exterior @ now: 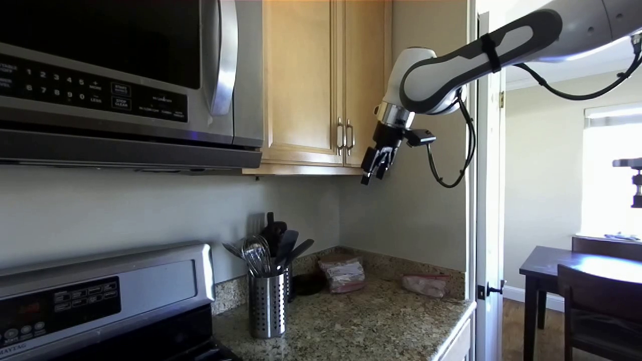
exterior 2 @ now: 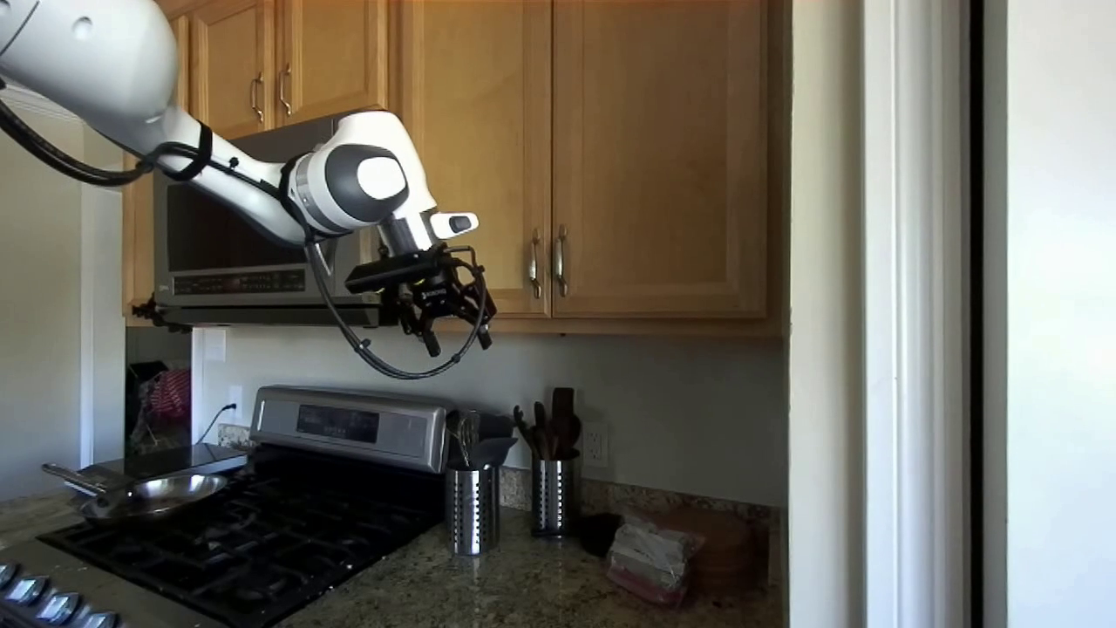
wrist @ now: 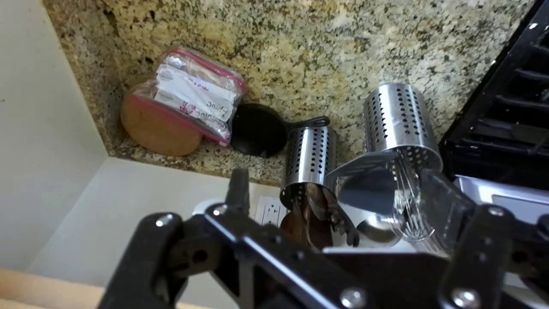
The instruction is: Open the cupboard, take an object from it and place it on the counter then close the cupboard
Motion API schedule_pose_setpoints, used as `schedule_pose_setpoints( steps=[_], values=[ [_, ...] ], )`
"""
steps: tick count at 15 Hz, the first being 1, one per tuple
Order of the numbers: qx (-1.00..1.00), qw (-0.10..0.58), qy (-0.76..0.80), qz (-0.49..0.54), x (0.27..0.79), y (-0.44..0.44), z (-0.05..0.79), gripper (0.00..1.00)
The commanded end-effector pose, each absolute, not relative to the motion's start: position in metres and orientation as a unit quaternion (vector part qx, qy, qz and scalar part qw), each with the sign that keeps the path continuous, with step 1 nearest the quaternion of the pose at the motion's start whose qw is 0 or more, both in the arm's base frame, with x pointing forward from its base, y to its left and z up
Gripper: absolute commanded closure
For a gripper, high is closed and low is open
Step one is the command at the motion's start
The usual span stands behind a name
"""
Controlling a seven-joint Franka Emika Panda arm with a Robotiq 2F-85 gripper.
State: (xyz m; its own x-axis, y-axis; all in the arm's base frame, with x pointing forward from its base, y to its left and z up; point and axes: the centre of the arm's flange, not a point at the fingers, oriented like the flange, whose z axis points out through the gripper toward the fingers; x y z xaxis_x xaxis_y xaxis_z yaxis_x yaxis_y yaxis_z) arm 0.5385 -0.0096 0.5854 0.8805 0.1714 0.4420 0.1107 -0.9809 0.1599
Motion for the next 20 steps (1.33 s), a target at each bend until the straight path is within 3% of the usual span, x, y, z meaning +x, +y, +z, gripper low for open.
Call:
schedule_pose_setpoints(
  steps=[1,10,20],
  values=[
    [0.951,0.081,0.08,0.288,0.544,-0.034,0.62,0.0],
    [0.908,0.111,0.039,0.403,0.563,-0.086,0.668,0.0],
    [0.896,0.065,-0.065,0.433,0.613,-0.123,0.666,0.0]
  ],
)
